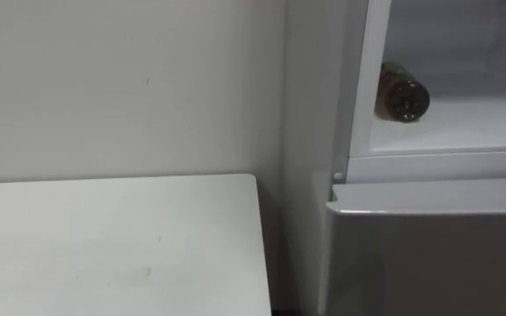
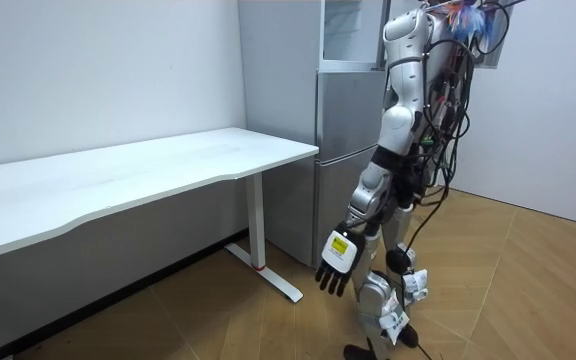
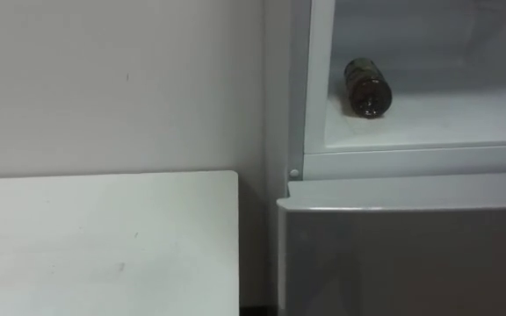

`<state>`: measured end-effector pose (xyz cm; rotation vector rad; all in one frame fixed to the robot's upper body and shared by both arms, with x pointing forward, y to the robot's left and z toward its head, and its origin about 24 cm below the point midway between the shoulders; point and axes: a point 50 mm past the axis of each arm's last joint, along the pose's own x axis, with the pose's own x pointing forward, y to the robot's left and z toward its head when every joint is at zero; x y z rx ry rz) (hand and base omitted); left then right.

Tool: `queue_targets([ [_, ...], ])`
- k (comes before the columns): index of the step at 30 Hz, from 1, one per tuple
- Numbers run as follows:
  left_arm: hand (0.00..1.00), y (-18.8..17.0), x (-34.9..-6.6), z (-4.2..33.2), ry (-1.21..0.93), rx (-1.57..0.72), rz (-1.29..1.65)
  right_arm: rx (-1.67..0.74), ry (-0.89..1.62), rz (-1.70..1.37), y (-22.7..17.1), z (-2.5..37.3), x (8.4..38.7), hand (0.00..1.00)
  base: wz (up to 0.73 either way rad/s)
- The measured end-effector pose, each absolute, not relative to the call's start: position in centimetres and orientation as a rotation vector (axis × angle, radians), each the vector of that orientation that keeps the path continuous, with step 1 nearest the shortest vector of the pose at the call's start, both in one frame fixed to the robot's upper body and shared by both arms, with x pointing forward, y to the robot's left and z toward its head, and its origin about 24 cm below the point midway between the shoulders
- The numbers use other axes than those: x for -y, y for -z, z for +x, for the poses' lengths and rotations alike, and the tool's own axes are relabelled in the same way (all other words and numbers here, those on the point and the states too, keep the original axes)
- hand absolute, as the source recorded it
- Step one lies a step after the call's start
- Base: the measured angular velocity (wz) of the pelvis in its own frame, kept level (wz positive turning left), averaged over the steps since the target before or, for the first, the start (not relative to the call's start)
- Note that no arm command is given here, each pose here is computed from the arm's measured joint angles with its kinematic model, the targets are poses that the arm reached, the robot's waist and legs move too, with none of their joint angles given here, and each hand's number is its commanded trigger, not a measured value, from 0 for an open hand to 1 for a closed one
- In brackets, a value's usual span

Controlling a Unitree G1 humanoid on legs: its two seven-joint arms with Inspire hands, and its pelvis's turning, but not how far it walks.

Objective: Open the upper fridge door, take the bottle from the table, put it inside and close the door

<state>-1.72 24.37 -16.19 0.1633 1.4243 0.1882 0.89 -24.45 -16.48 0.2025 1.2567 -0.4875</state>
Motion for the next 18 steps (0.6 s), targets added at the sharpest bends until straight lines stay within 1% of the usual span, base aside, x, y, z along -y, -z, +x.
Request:
queue_targets([
  [4,0.00,16.1,-24.6,-1.7,-0.204,-1.421,0.157,-1.273,0.572,0.243,16.4,0.0,25.0,0.00,0.00],
  [8,0.00,16.1,-24.7,-1.8,-0.214,-1.428,0.153,-1.263,0.651,0.280,16.2,0.0,25.8,0.00,-0.01],
  [13,0.00,15.8,-26.0,-1.9,-0.305,-1.419,0.128,-1.170,0.835,0.327,15.3,1.0,28.5,0.00,0.00],
  [15,0.00,15.6,-26.4,-1.8,-0.327,-1.409,0.125,-1.142,0.859,0.309,14.8,1.4,29.6,0.00,0.00],
  [18,0.00,15.4,-26.9,-2.0,-0.365,-1.405,0.117,-1.030,0.941,0.295,13.5,2.8,31.7,0.00,-0.04],
])
